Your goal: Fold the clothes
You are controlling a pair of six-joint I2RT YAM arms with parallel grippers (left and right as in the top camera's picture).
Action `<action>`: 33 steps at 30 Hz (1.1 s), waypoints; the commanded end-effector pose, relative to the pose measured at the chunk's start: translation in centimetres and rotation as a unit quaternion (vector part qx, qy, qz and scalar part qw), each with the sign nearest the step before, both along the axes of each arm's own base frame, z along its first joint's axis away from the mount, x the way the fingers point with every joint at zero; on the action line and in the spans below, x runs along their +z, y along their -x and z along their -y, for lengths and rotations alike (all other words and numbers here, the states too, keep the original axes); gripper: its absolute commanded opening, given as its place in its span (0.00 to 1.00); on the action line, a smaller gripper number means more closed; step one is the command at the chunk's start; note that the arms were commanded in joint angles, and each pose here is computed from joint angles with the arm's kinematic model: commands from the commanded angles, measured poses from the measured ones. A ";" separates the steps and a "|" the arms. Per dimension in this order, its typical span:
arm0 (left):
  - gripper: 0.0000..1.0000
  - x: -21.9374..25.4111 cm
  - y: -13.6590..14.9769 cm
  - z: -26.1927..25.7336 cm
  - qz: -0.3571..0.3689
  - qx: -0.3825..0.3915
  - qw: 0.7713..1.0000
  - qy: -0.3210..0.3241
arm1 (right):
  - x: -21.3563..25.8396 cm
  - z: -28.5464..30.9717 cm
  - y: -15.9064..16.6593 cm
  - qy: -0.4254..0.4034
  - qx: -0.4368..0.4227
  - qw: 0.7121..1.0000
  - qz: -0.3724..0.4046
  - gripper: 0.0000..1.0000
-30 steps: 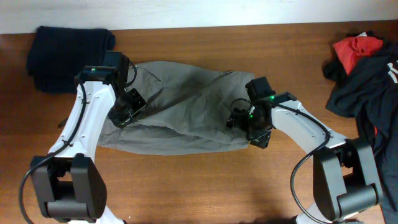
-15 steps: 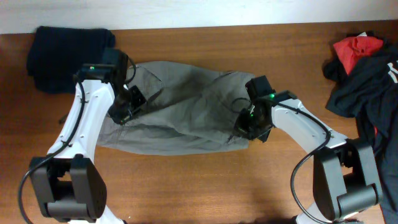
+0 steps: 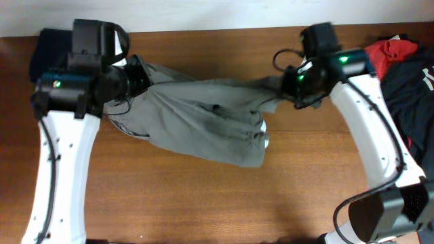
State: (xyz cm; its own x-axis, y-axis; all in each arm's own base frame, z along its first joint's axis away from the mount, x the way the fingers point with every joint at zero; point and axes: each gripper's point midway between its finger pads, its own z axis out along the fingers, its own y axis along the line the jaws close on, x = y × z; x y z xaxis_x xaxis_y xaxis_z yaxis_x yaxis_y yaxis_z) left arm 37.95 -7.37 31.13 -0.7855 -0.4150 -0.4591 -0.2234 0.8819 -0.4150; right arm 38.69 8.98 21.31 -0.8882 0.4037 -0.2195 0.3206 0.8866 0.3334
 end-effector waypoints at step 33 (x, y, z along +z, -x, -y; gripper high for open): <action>0.01 8.1 2.6 0.0 0.122 -0.015 0.992 -0.014 | 6.5 0.4 2.8 0.012 0.044 0.998 0.043 0.04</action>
State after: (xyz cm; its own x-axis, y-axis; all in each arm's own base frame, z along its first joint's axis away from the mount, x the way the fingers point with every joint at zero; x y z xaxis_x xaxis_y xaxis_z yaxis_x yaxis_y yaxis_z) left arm 35.95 -7.38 36.55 -0.7119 -0.3963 -0.5798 -0.1393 0.8888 -0.4365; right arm 36.08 8.94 26.30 -0.9109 0.3284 -0.2499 0.2322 0.9085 0.3475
